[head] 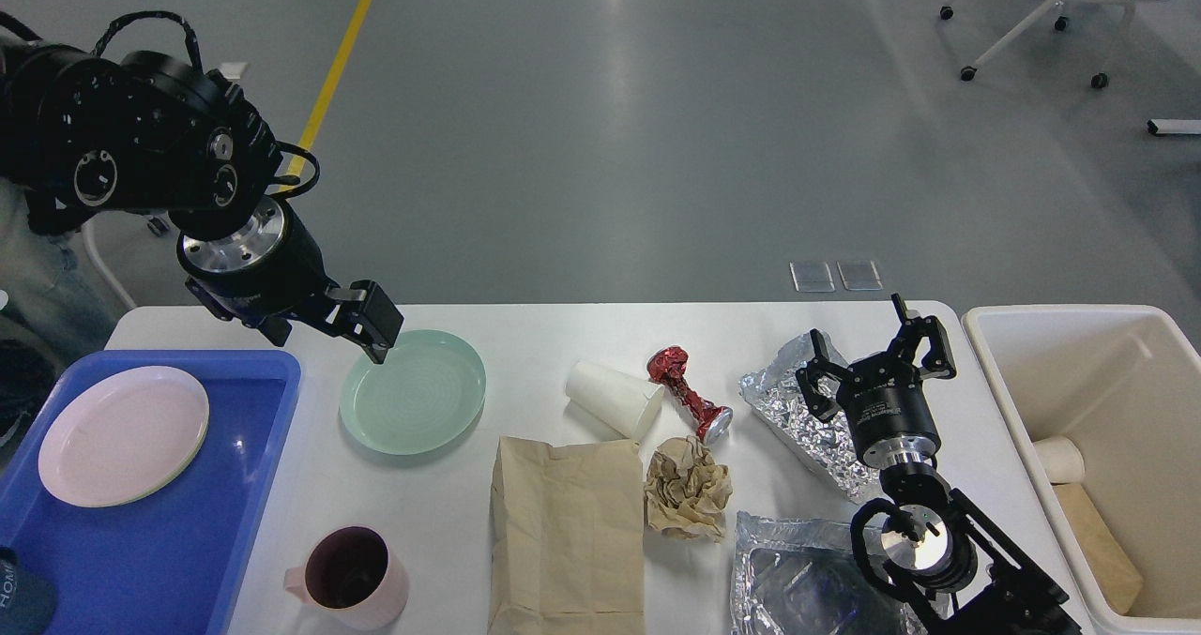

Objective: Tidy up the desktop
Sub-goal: 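Raise the left gripper from the blue tray toward the pink mug, then lower the left gripper onto the pink mug beside the tray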

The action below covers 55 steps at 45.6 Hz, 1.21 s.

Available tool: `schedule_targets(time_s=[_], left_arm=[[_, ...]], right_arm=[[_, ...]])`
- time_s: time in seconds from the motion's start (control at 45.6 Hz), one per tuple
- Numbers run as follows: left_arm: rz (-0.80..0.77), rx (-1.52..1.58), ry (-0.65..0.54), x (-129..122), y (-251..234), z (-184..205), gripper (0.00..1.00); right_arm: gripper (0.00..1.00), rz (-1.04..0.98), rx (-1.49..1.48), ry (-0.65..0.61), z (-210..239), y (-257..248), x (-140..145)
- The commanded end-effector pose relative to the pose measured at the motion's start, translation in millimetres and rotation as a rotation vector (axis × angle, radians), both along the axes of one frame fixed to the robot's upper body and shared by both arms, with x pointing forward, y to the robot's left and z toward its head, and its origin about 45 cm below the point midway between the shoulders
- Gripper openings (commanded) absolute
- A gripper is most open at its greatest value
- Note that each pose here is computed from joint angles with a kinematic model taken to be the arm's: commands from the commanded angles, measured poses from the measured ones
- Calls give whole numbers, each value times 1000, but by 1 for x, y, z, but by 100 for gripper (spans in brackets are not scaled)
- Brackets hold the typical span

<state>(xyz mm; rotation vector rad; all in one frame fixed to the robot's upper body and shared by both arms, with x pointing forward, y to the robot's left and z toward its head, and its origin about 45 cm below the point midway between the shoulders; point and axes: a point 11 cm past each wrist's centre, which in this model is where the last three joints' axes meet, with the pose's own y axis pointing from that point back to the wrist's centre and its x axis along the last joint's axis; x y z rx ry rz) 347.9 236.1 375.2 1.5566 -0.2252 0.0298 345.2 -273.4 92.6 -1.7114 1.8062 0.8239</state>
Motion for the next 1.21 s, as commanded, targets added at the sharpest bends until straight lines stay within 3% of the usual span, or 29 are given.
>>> schedule_targets(time_s=[0.0,0.11,0.241,0.636,0.789,0.986,1.184], left_arm=[[89,-45,-48,-13,-2,34,97],[228,-134,-98,-26,-2,62,97],[292,-124,-80,-46,-8,67,97],[338,-153,-26,-46,2,52,97],[395,-137,100,-49,16,-9,93],[470,-21,31,-42,49,-90,93],[177,59,92,-44,24,-140,93]], right_arm=[[100,1,0,1,0,0,0],[100,0,0,0,0,0,0],[100,1,0,1,0,0,0],[100,1,0,1,0,0,0],[100,1,0,1,0,0,0],[100,0,0,0,0,0,0],[100,1,0,1,0,0,0]])
